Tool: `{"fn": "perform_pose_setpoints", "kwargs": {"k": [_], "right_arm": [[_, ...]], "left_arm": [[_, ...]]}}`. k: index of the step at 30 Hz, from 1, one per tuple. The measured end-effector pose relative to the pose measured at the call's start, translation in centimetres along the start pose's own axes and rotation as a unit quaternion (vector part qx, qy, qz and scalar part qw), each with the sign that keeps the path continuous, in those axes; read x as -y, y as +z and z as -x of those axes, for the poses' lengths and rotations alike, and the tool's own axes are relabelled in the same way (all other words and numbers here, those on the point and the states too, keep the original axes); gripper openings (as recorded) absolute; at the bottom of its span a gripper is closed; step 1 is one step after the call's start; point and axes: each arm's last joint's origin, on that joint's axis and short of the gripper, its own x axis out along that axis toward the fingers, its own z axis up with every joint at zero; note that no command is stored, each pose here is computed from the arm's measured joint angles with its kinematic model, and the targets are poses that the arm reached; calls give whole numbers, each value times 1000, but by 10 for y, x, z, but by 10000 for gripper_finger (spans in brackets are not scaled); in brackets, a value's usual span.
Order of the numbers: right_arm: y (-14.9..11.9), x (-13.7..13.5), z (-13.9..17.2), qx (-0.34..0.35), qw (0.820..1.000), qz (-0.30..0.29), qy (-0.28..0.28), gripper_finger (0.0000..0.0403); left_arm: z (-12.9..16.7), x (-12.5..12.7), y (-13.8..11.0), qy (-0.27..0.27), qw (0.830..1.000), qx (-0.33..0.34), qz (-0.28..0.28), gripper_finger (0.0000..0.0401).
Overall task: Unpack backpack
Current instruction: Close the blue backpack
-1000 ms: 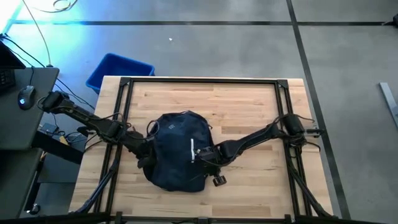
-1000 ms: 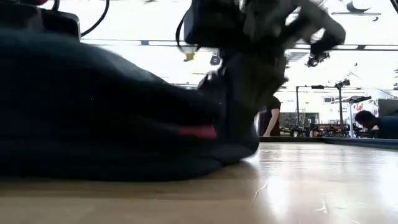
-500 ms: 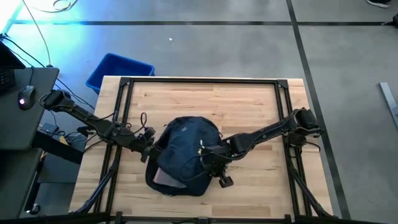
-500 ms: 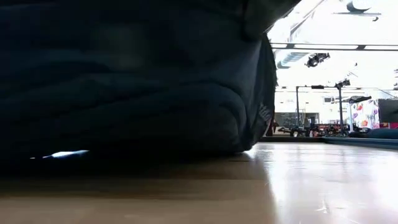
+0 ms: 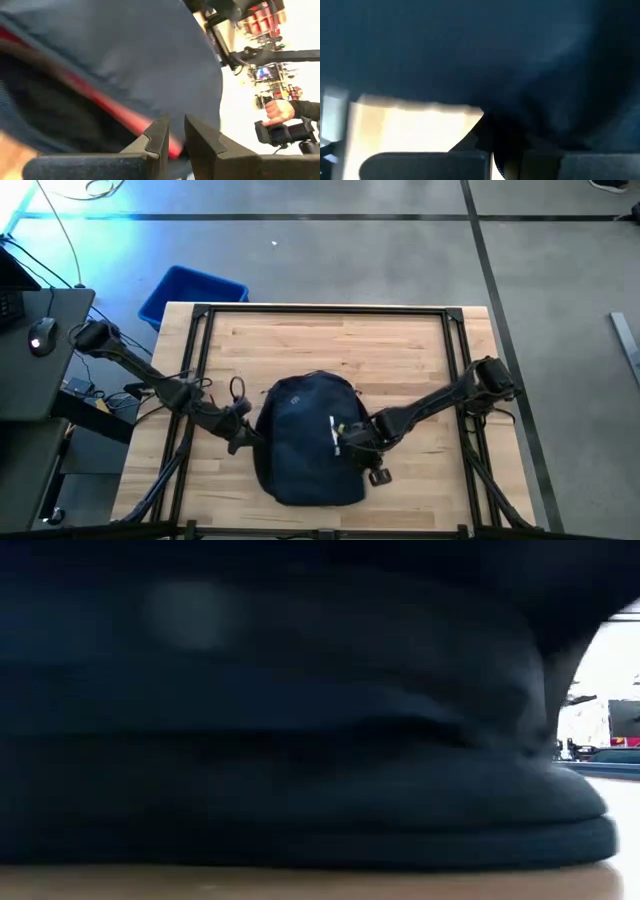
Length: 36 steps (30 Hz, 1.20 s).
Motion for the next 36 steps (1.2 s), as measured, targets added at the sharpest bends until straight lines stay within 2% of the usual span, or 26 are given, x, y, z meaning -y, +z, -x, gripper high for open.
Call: {"fn": "perform_pose_setpoints", "kwargs": {"k": [5, 8, 12, 15, 17, 18, 20, 22, 25, 28, 31, 33, 36], "right_arm": [[-27, 24, -7, -90, 992, -71, -57, 0], [-44, 43, 4, -171, 971, -112, -125, 11], [-60, 62, 34, -217, 945, -149, -191, 55], [-68, 73, 64, -193, 932, -183, -247, 103], [-73, 77, 85, -150, 928, -216, -263, 134], [-75, 78, 95, -128, 927, -232, -265, 149], [-79, 74, 112, -80, 930, -253, -253, 176], [-80, 66, 126, -24, 935, -256, -243, 197], [-75, 49, 139, 61, 948, -222, -220, 215], [-63, 26, 140, 129, 962, -146, -191, 219], [-55, 3, 134, 156, 968, -78, -183, 217], [-52, -8, 127, 160, 966, -70, -193, 216], [-47, -21, 115, 170, 963, -82, -193, 216]], "left_arm": [[-14, 1, -14, 15, 999, 25, 30, 42], [-26, 4, -21, 4, 997, 66, 44, 42], [-46, 7, -28, -22, 993, 98, 59, 42], [-63, 18, -29, -39, 992, 105, 63, 42], [-71, 32, -28, -49, 992, 107, 37, 42], [-74, 42, -26, -56, 993, 108, 5, 42], [-77, 73, -20, -75, 986, 109, -102, 42], [-76, 103, -12, -64, 970, 104, -208, 42], [-72, 129, 1, 22, 944, 56, -324, 42], [-62, 137, 20, 126, 906, -4, -405, 45], [-49, 138, 41, 199, 863, -48, -463, 58], [-44, 133, 55, 229, 831, -82, -500, 72], [-43, 122, 71, 233, 785, -144, -556, 97]]}}
